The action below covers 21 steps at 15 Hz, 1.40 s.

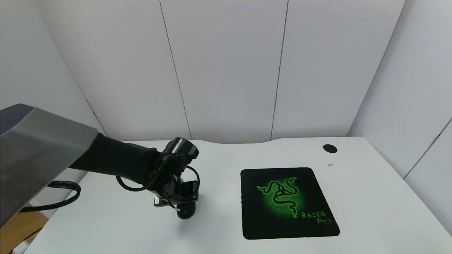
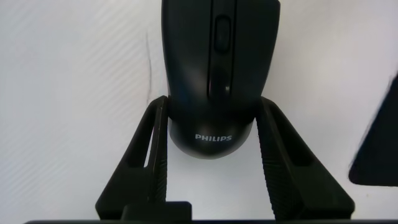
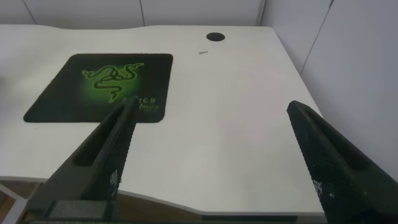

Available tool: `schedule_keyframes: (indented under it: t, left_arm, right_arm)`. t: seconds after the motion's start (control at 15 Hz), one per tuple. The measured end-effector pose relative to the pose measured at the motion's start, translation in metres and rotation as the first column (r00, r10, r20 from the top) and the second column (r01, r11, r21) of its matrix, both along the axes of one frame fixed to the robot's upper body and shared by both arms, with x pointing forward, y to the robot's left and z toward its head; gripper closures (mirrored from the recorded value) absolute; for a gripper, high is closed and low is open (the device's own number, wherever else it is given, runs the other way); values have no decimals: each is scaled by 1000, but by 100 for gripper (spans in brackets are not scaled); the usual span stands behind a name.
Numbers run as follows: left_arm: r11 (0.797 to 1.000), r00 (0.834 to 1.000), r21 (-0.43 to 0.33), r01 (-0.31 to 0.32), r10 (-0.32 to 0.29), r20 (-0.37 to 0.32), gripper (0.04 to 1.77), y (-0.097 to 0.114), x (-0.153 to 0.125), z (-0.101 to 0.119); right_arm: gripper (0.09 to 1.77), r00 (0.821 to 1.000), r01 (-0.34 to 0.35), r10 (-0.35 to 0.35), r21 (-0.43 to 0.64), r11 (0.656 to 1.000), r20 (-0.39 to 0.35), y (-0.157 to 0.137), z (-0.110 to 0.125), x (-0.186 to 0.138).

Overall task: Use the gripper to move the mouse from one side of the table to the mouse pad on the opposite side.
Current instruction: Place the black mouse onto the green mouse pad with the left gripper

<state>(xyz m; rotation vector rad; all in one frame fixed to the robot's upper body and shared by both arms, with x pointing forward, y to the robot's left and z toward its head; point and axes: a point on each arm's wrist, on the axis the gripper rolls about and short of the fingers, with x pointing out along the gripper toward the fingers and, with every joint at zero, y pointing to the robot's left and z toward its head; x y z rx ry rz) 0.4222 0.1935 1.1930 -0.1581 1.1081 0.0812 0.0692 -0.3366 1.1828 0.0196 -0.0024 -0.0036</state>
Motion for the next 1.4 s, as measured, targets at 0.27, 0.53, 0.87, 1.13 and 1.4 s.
schedule_keyframes:
  t: [0.27,0.53,0.87,1.13,1.4]
  left_arm:
    - [1000,1000,-18,-21,21,15,91,-29,-10,16]
    - [999,1000,-37,-17,16,-7,91,-54,-18,36]
    - [999,1000,-49,-5,4,-23,91,-82,-22,63]
    - [997,1000,-83,8,-9,-9,91,-117,-25,76]
    - [995,1000,-103,13,-12,10,91,-158,-30,70]
  right_arm:
    - [15,1000,-1,1,0,1000,0,0,0,0]
    - [15,1000,0,0,0,1000,0,0,0,0]
    - [15,1000,0,0,0,1000,0,0,0,0]
    - [15,1000,0,0,0,1000,0,0,0,0]
    - [15,1000,0,0,0,1000,0,0,0,0]
